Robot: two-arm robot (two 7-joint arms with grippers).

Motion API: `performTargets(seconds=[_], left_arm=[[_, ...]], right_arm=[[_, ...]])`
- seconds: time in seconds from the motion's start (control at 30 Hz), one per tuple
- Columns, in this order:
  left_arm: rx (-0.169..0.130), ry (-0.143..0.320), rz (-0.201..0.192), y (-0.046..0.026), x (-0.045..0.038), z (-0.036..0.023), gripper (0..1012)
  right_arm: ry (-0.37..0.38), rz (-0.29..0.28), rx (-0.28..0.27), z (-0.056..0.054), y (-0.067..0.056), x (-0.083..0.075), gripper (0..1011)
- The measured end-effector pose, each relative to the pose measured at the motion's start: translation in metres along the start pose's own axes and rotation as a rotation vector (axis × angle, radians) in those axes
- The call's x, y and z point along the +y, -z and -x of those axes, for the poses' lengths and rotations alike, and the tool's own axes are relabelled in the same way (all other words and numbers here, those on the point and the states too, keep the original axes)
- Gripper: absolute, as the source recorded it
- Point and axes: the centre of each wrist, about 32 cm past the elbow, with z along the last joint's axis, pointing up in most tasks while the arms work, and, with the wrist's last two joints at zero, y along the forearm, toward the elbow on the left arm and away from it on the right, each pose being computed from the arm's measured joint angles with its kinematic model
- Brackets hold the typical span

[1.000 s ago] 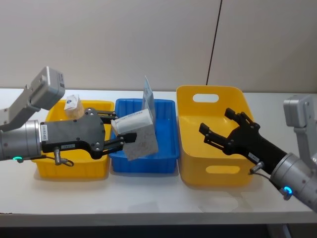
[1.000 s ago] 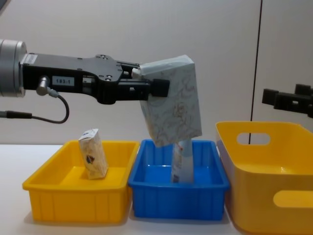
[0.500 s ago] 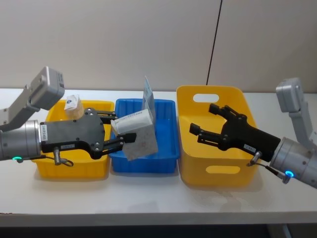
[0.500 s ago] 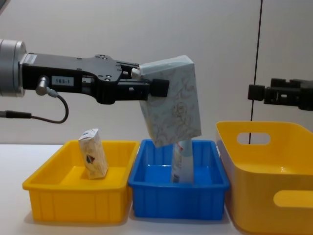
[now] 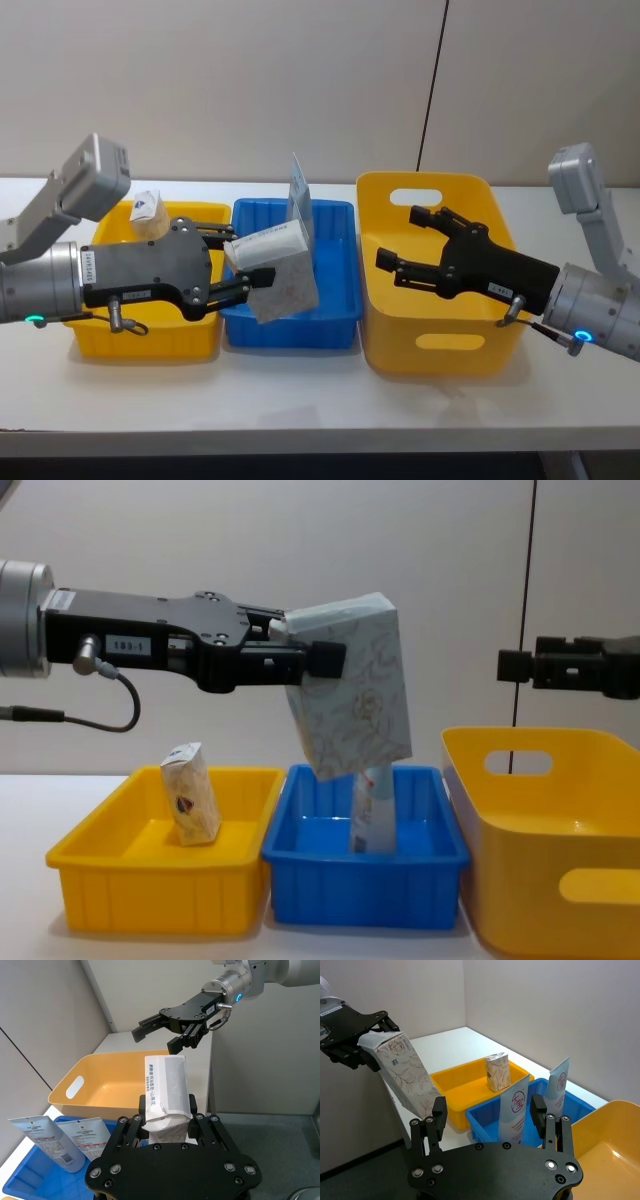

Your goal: Bimanual collaborative sorting of washing and personal care products

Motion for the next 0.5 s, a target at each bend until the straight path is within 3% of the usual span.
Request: performTargets(seconds=[0.5], left_arm=[[0.000, 0.000, 0.000, 0.0000, 0.0000, 0.0000, 364]], right_arm=[[-0.021, -0.013, 0.014, -0.0010, 0.0016, 0.0069, 1000]])
